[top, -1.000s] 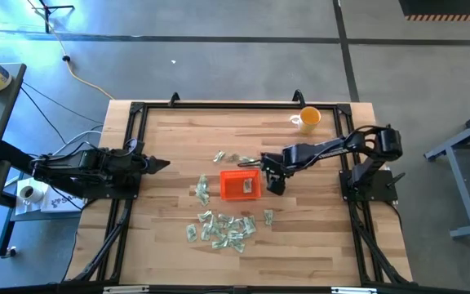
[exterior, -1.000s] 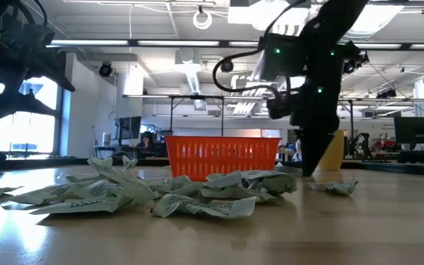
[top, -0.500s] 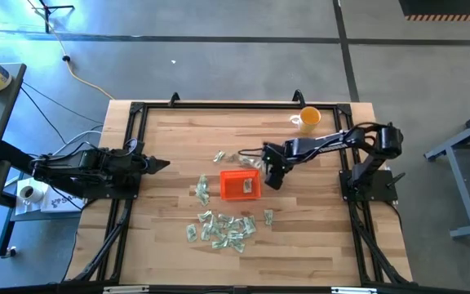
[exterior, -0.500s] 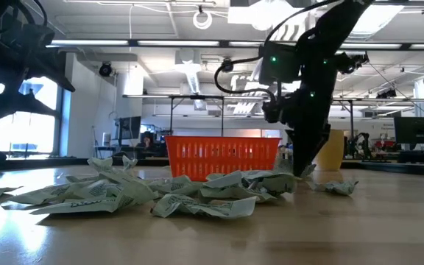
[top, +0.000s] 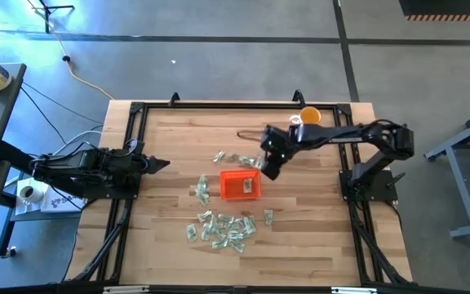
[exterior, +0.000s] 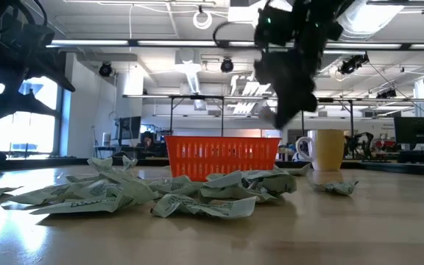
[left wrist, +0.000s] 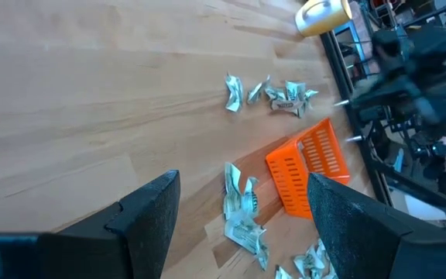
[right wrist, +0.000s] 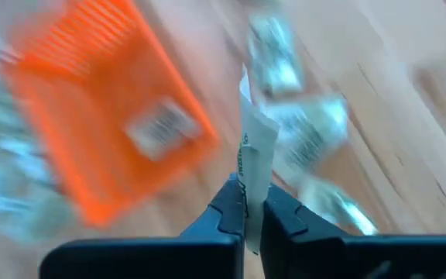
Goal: Pick and place Stevia / Truvia into bins
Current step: Put the stevia packet into the orange bin
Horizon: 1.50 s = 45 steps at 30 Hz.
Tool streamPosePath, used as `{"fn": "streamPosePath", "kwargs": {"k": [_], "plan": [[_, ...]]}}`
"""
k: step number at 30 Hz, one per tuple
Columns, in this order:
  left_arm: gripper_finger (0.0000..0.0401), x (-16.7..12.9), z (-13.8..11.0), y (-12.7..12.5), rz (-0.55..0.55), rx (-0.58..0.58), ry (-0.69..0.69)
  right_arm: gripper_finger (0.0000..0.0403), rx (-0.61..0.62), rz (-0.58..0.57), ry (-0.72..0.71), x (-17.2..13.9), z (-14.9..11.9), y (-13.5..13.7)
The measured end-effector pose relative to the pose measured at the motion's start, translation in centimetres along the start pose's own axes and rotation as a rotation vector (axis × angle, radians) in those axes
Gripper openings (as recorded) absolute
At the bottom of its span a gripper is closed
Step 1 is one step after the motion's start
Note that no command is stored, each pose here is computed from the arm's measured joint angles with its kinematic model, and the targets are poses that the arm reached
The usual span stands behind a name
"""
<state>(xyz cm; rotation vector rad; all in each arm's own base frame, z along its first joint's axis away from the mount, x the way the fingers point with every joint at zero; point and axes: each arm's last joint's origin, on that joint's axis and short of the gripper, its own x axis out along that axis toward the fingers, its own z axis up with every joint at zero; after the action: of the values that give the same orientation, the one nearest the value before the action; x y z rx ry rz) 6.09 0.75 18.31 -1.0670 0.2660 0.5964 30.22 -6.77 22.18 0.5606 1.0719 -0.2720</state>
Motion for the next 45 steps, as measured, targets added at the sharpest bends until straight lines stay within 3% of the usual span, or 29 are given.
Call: {"fn": "streamPosePath", "kwargs": {"k": [3, 7, 12, 18, 23, 27, 31, 36, 41, 45], "plan": [[0.0317, 0.0, 0.0, 0.0, 0.002, -0.009, -0.006, 0.0009, -0.024, 0.139, -0.01, -0.9, 1.4, 1.4], [0.0317, 0.0, 0.0, 0.0, 0.003, -0.01, -0.008, 0.0011, -0.127, 0.313, 0.072, 0.5, 1.9, 4.1], [0.0317, 0.0, 0.2, 0.1, 0.022, -0.008, -0.059, 0.0029, -0.218, 0.357, 0.156, 3.2, 1.9, 5.8], [0.0317, 0.6, -0.2, -0.2, 0.053, 0.042, 0.019, 0.0132, -0.21, 0.225, 0.176, 4.1, 2.7, 4.9], [0.0317, 1.8, -0.5, -1.2, 0.059, 0.208, 0.09, 0.0239, -0.228, 0.029, 0.144, 2.2, 3.6, 5.3], [0.0317, 3.3, -0.7, -2.5, 0.042, 0.285, 0.093, 0.0287, -0.272, -0.127, 0.128, 0.2, 3.5, 6.3], [0.0316, 5.1, -1.1, -3.3, 0.072, 0.354, 0.098, 0.0297, -0.234, -0.188, 0.249, -0.2, 1.5, 5.8], [0.0301, 7.3, -0.6, -5.5, 0.082, 0.354, 0.104, 0.0295, -0.167, -0.205, 0.274, -1.3, -1.1, 4.9], [0.0273, 11.1, 2.7, -7.6, 0.077, 0.422, 0.117, 0.0292, -0.072, -0.269, 0.233, -2.8, -3.3, 3.6], [0.0252, 15.1, 5.7, -8.4, 0.171, 0.5, 0.2, 0.0292, -0.015, -0.309, 0.189, -3.8, -4.6, 2.6]]}}
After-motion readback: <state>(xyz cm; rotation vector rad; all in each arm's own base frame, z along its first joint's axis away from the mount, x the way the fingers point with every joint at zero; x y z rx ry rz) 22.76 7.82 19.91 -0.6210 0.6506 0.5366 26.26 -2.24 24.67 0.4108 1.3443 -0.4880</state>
